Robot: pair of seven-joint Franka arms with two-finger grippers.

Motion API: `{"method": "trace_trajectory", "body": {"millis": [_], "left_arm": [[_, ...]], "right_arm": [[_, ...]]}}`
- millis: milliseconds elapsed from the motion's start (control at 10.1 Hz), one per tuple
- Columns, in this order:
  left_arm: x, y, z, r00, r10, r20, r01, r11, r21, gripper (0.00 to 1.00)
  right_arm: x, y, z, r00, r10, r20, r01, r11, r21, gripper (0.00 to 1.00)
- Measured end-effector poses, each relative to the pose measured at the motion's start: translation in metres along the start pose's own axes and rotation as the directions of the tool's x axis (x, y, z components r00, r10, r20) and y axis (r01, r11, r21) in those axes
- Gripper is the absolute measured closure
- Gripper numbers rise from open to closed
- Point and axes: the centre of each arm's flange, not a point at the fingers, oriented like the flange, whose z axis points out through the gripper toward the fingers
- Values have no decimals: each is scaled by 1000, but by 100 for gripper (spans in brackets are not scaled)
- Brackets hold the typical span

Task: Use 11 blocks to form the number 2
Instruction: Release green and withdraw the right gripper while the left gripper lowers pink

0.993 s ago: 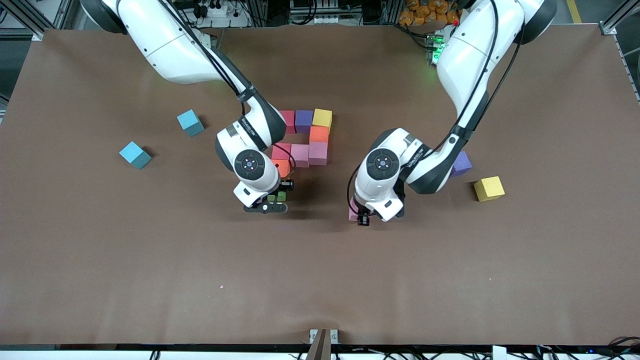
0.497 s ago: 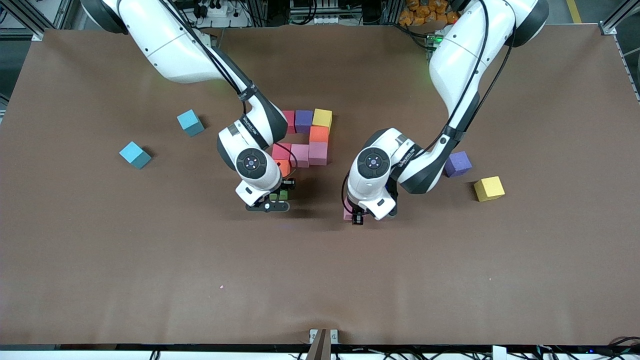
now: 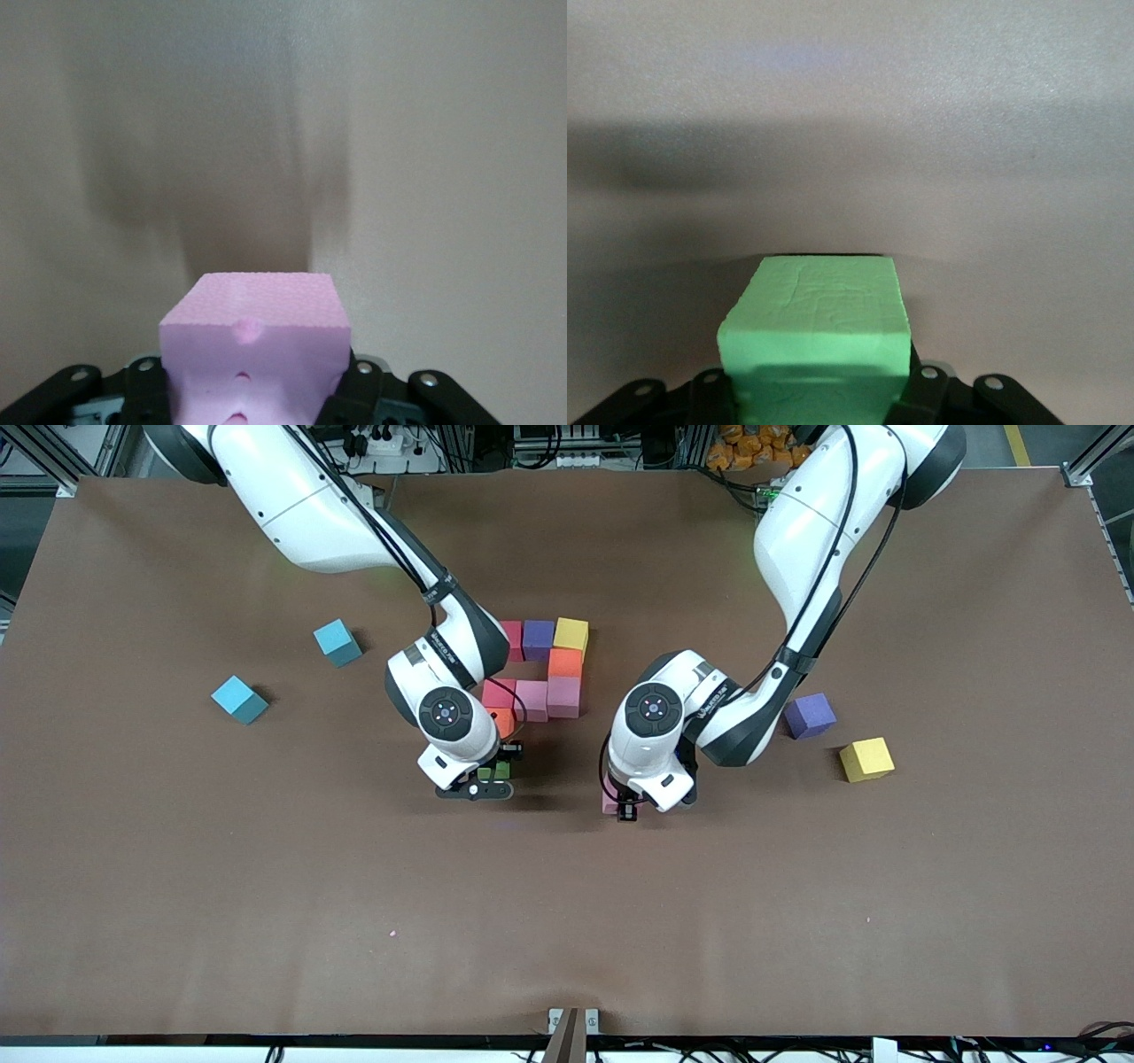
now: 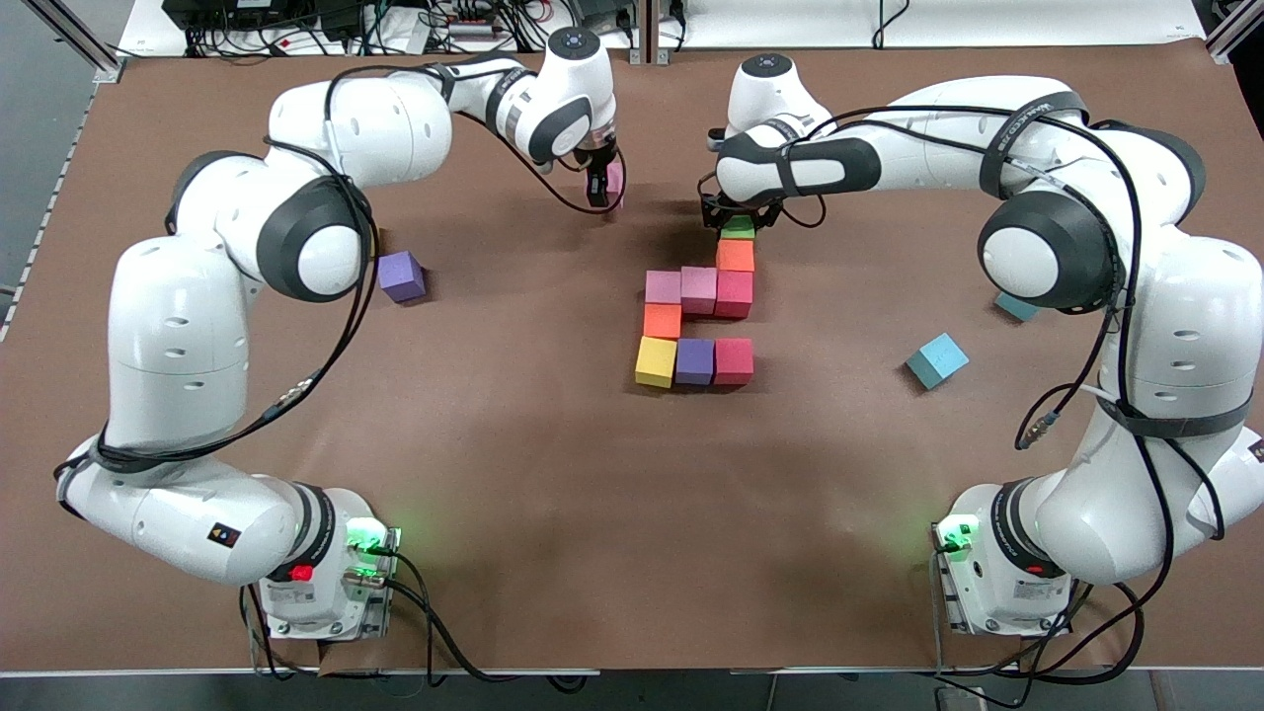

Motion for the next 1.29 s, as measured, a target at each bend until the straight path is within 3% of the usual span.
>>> {"method": "trace_trajectory", "body": {"millis": [298, 497, 795, 1291], "left_arm": [[-22, -13, 12, 1000, -10, -16, 10, 1000, -9, 41], [-28, -15, 11, 1000, -12, -17, 11, 1000, -17, 41], [-27, -12, 9, 1000, -15, -17, 15, 1000, -24, 41], [-62, -22, -2, 1000, 15, 11, -14, 999, -50, 41]], "right_arm": [[0, 0, 0, 1000, 1, 0, -1, 1000, 0, 39], [0, 0, 0, 1000, 2, 0, -2, 1000, 0, 25], [0, 0, 0, 1000, 4, -2, -4, 1000, 1, 21], [2, 2, -55, 998, 8, -60, -6, 1000, 29, 15]]}}
